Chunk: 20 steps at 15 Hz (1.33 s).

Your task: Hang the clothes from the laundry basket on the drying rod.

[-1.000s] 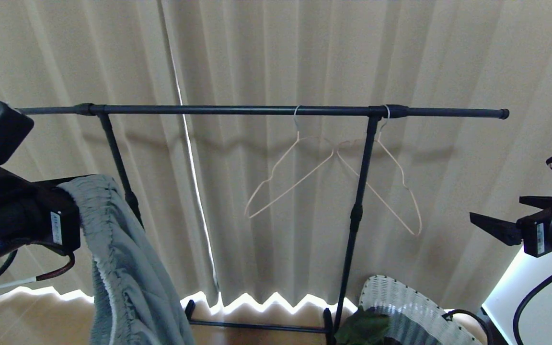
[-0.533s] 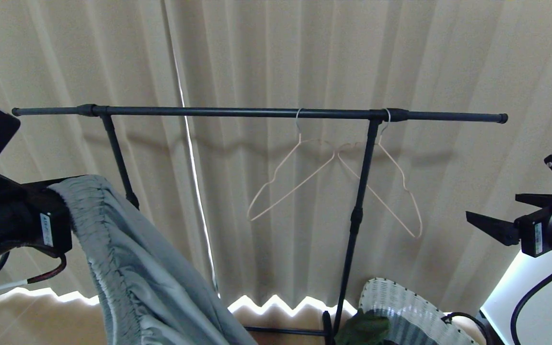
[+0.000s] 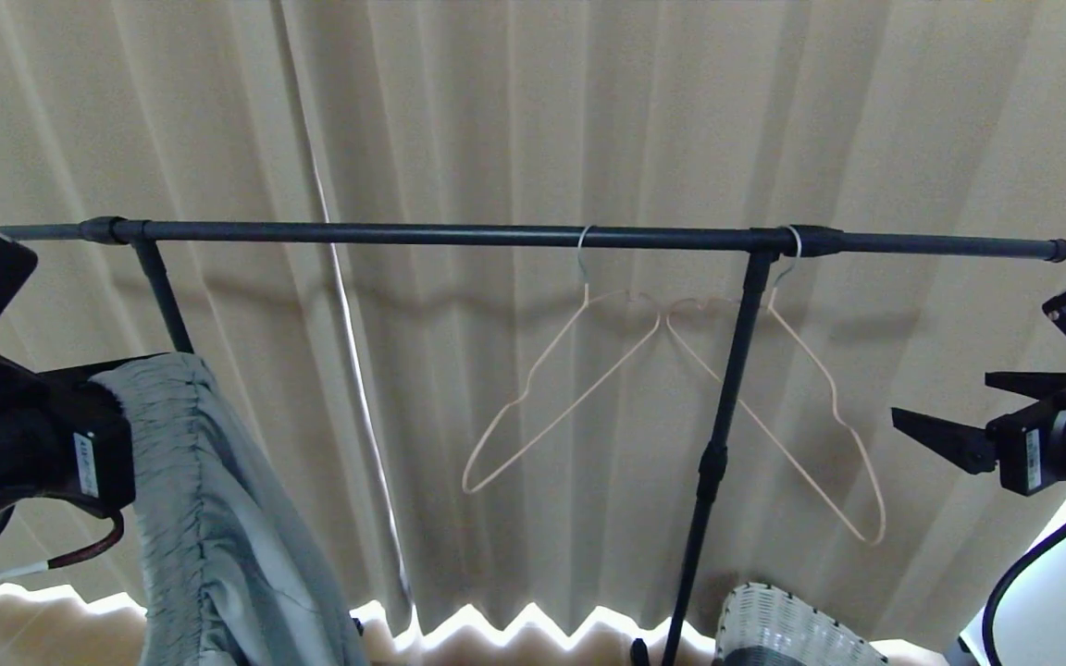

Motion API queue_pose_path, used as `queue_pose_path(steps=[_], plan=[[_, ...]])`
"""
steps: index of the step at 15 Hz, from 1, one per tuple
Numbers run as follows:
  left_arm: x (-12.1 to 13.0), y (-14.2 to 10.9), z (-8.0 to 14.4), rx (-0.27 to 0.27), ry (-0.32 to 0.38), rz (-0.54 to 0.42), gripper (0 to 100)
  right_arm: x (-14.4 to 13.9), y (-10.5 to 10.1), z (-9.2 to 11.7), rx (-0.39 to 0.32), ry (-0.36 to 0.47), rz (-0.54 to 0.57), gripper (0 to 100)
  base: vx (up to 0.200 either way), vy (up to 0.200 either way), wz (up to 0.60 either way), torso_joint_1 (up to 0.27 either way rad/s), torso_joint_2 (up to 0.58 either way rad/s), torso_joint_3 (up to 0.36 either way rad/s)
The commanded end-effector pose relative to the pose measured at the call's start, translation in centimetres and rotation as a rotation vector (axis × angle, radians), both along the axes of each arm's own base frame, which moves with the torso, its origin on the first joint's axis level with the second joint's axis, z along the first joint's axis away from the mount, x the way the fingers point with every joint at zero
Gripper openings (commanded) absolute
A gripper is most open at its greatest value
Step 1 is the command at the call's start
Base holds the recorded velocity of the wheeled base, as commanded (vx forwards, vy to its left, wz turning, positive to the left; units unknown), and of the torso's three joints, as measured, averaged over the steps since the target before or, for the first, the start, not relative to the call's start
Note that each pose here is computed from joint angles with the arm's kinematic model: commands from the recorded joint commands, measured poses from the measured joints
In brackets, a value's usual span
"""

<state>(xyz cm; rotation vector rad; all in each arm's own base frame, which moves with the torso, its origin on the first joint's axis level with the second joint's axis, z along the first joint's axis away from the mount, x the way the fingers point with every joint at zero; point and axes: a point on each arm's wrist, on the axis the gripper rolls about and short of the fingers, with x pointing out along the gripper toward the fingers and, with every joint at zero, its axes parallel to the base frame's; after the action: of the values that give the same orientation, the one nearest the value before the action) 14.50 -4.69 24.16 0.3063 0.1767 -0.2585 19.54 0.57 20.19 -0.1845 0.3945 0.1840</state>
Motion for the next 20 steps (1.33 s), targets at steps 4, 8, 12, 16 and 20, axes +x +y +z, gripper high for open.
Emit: queue_pose_path(steps=[4,8,12,16,20], plan=[[-0.5,0.1,-0.1,-0.001,-0.007,-0.002,0,1.0,2.3,1.0,-0.028,0.047,0.058,100,0.0,0.0,0.0,0.0,0.0,0.0],[-0.3,0.1,-0.1,0.0,-0.001,-0.002,0,3.9,4.8,-0.2,-0.101,0.118,0.024,100,0.0,0.0,0.0,0.0,0.0,0.0],[0.0,0.0,-0.4,0.006,0.012,0.001,0,5.8,6.2,-1.2,-0.066,0.167,-0.004,100,0.0,0.0,0.0,0.0,0.0,0.0],[0.0,0.0,-0.5,0.007,0.015,-0.001,0,7.3,6.5,-1.7,-0.026,0.191,-0.052,100,0.0,0.0,0.0,0.0,0.0,0.0],[-0.1,0.0,-0.5,0.006,0.013,-0.001,0,7.5,6.5,-2.1,0.024,0.21,-0.085,100,0.0,0.0,0.0,0.0,0.0,0.0]])
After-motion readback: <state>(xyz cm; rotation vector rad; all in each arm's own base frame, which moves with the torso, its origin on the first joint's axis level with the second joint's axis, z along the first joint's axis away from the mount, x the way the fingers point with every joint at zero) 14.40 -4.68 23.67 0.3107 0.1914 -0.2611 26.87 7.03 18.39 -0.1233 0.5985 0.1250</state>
